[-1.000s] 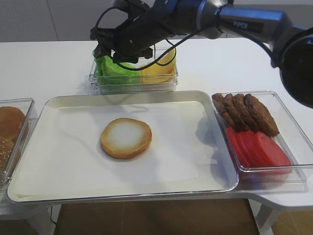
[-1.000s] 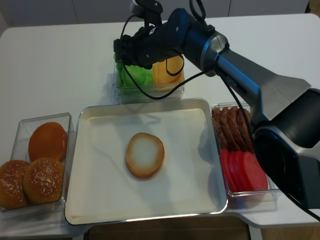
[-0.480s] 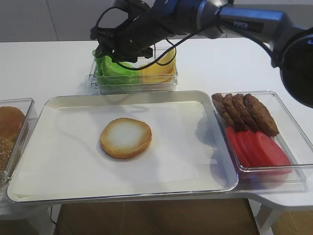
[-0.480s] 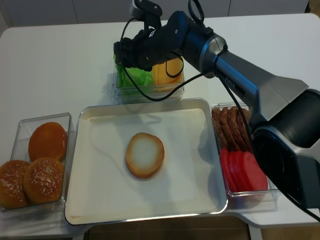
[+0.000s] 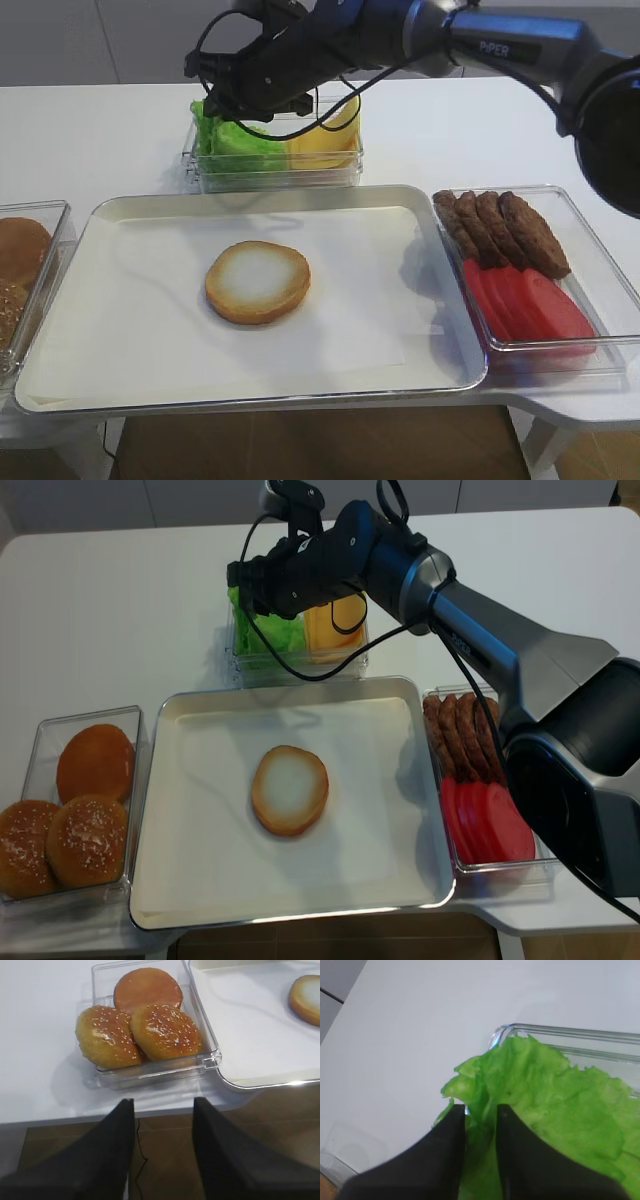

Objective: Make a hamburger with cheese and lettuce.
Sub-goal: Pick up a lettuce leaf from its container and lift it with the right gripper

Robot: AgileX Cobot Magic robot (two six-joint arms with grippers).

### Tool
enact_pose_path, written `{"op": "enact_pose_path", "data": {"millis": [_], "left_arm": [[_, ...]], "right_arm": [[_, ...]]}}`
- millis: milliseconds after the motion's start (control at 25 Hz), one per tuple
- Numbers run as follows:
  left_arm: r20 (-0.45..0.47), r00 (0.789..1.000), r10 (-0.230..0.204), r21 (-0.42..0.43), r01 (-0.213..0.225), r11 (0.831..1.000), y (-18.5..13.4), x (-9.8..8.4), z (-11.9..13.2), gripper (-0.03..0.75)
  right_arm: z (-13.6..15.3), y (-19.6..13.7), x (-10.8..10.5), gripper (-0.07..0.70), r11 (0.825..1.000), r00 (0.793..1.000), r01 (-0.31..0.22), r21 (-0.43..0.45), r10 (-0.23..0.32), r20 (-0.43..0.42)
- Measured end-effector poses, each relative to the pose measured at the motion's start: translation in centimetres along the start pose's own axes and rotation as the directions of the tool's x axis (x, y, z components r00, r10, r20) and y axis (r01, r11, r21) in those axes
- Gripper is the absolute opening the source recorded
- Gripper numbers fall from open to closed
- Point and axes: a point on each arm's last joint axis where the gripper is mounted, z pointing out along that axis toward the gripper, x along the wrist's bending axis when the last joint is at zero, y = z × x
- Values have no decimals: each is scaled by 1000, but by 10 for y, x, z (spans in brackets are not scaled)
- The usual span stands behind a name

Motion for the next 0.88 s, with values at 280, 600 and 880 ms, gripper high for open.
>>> {"op": "enact_pose_path", "data": {"millis": [280, 600, 880], "left_arm": [[0, 1000, 0, 0, 0, 1000, 0, 0, 0, 293], [0, 1000, 0, 0, 0, 1000, 0, 0, 0, 291], [0, 1000, 0, 0, 0, 1000, 0, 0, 0, 291]], "right_arm": [[-8, 7, 6, 159, 1000, 1000, 7, -29, -7, -7], [-8, 6, 6, 122, 1000, 1000, 7, -22, -7, -8], [-7, 5, 6, 115, 1000, 1000, -6, -11, 6, -16]]}}
